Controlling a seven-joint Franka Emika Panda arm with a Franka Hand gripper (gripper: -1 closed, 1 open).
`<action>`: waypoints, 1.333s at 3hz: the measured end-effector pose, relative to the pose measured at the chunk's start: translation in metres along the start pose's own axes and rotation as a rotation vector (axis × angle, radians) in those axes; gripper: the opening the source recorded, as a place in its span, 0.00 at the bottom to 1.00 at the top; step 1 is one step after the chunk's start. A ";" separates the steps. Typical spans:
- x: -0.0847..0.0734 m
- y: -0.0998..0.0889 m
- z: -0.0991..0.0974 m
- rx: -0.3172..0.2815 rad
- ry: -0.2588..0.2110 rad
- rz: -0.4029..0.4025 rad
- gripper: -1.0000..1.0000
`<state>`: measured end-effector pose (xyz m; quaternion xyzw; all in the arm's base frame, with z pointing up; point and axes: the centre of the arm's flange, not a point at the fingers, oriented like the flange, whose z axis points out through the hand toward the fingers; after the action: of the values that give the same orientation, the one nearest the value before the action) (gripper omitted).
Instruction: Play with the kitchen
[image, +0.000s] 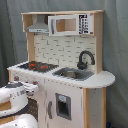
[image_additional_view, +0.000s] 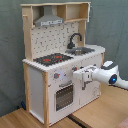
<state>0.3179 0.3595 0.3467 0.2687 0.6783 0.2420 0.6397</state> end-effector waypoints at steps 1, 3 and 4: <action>-0.003 -0.004 0.013 -0.004 0.037 0.006 1.00; 0.006 0.005 0.028 -0.013 0.050 0.009 0.00; -0.002 -0.002 0.030 0.004 0.036 0.079 0.00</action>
<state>0.3476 0.3559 0.3446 0.2923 0.6791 0.2703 0.6168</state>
